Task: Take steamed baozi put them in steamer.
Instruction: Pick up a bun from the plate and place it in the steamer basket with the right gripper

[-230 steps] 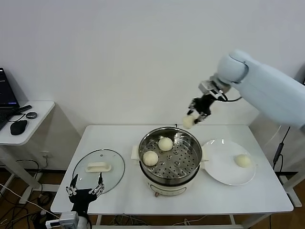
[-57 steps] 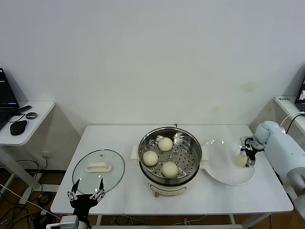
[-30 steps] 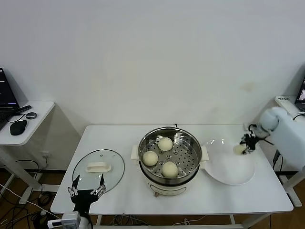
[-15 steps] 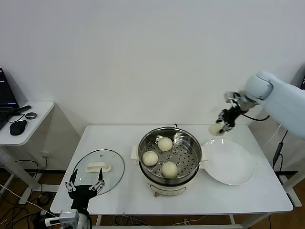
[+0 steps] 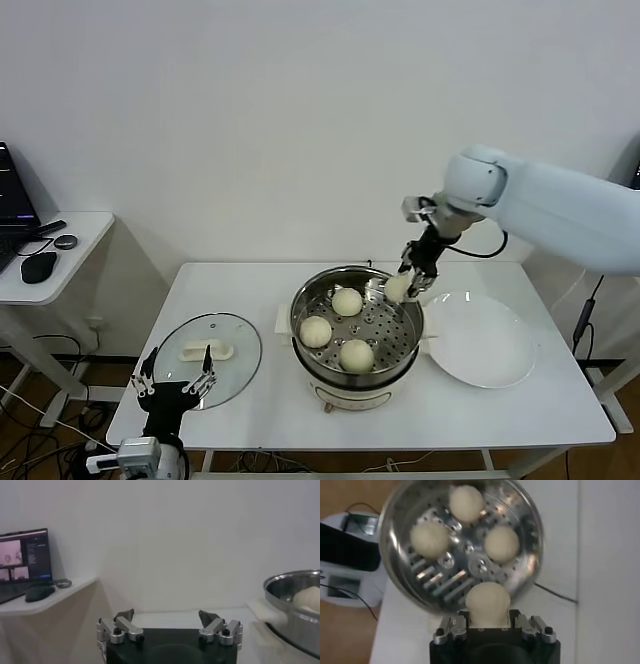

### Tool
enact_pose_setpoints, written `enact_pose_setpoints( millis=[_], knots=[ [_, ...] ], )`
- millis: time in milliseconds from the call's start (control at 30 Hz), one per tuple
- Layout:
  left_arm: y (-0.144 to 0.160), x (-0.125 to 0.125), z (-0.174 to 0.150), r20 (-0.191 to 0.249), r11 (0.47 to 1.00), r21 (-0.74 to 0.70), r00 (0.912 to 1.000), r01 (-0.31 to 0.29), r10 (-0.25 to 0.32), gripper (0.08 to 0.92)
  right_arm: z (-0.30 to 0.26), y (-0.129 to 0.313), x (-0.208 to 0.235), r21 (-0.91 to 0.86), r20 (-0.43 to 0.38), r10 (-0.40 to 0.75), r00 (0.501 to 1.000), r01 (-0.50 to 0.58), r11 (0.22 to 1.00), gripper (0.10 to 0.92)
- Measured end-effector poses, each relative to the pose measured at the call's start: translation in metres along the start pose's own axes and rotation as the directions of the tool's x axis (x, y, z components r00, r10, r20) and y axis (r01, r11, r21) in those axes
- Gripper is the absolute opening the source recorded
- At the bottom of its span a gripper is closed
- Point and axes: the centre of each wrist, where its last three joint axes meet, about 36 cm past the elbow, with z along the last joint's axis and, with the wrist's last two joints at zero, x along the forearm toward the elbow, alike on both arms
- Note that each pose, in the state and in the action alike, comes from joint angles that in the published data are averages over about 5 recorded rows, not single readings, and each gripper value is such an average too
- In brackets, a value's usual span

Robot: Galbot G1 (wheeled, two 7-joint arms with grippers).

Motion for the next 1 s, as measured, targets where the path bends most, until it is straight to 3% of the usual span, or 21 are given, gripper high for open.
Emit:
enact_pose_setpoints(
  millis=[600, 1000],
  knots=[
    [0.002, -0.003, 0.0, 0.002, 1.0, 0.002, 1.0, 0.006, -0.006, 0.823, -0.029, 0.001, -0.074, -0.018, -0.078, 0.008, 0.997, -0.009, 1.0, 0.484],
    [0.001, -0.006, 0.004, -0.007, 1.0, 0.004, 1.0, 0.005, -0.005, 0.823, -0.035, 0.003, -0.094, -0.006, -0.113, 0.013, 0.994, -0.014, 1.0, 0.499]
  ],
)
